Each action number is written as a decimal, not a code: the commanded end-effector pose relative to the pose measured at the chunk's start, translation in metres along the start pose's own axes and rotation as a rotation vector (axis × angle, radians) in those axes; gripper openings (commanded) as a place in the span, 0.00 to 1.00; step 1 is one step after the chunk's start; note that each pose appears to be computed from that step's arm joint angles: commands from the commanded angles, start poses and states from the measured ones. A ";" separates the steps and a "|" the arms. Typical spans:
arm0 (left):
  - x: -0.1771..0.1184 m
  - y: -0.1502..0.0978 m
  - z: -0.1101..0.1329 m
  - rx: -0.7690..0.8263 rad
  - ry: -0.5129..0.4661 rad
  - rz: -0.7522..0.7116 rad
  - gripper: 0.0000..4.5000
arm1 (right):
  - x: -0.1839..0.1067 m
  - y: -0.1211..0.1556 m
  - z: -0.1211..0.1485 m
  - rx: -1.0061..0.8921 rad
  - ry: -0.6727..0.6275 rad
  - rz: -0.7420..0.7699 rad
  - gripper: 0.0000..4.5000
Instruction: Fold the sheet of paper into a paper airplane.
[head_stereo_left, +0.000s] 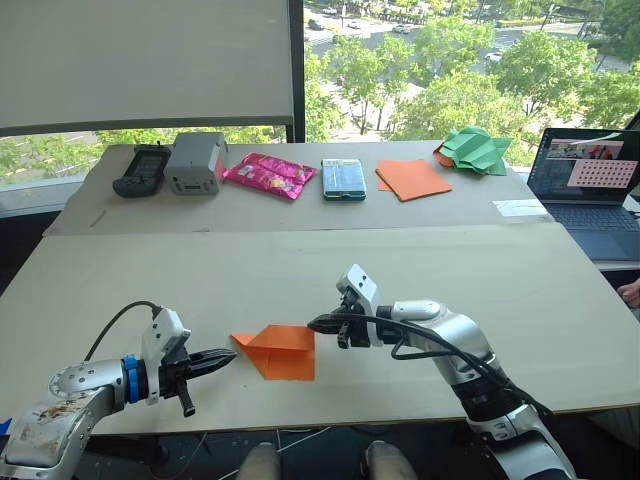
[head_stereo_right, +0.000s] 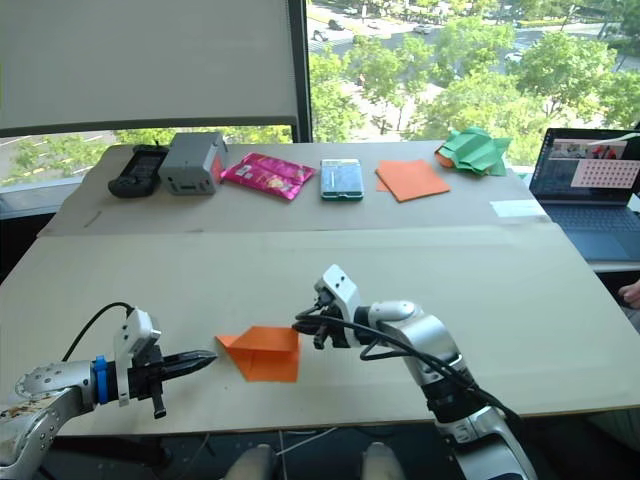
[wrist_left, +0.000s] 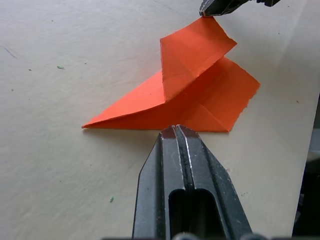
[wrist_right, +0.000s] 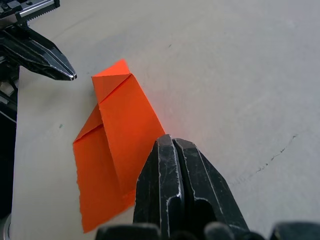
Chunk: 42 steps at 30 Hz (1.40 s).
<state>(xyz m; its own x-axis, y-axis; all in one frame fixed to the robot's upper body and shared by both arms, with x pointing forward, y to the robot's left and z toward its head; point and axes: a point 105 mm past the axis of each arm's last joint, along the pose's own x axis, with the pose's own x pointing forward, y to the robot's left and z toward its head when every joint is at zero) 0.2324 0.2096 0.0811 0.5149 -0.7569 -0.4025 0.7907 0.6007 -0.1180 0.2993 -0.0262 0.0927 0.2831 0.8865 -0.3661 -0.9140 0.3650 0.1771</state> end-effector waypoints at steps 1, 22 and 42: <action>0.000 0.001 0.012 0.041 -0.024 -0.006 0.00 | -0.009 0.003 0.027 -0.045 -0.113 -0.003 0.01; 0.005 -0.001 0.023 0.043 -0.029 -0.036 0.00 | -0.012 0.010 0.022 0.059 -0.079 0.034 0.58; 0.015 -0.016 0.029 0.042 -0.035 -0.045 0.00 | 0.004 0.016 -0.004 0.206 -0.038 0.126 0.58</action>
<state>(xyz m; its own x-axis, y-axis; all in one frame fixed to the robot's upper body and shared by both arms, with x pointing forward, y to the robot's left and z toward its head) 0.2362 0.1863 0.0944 0.4926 -0.7773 -0.3914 0.8127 0.5717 -0.1126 0.2870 -0.0221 0.0818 0.2025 0.9172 -0.3430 -0.8536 0.3370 0.3972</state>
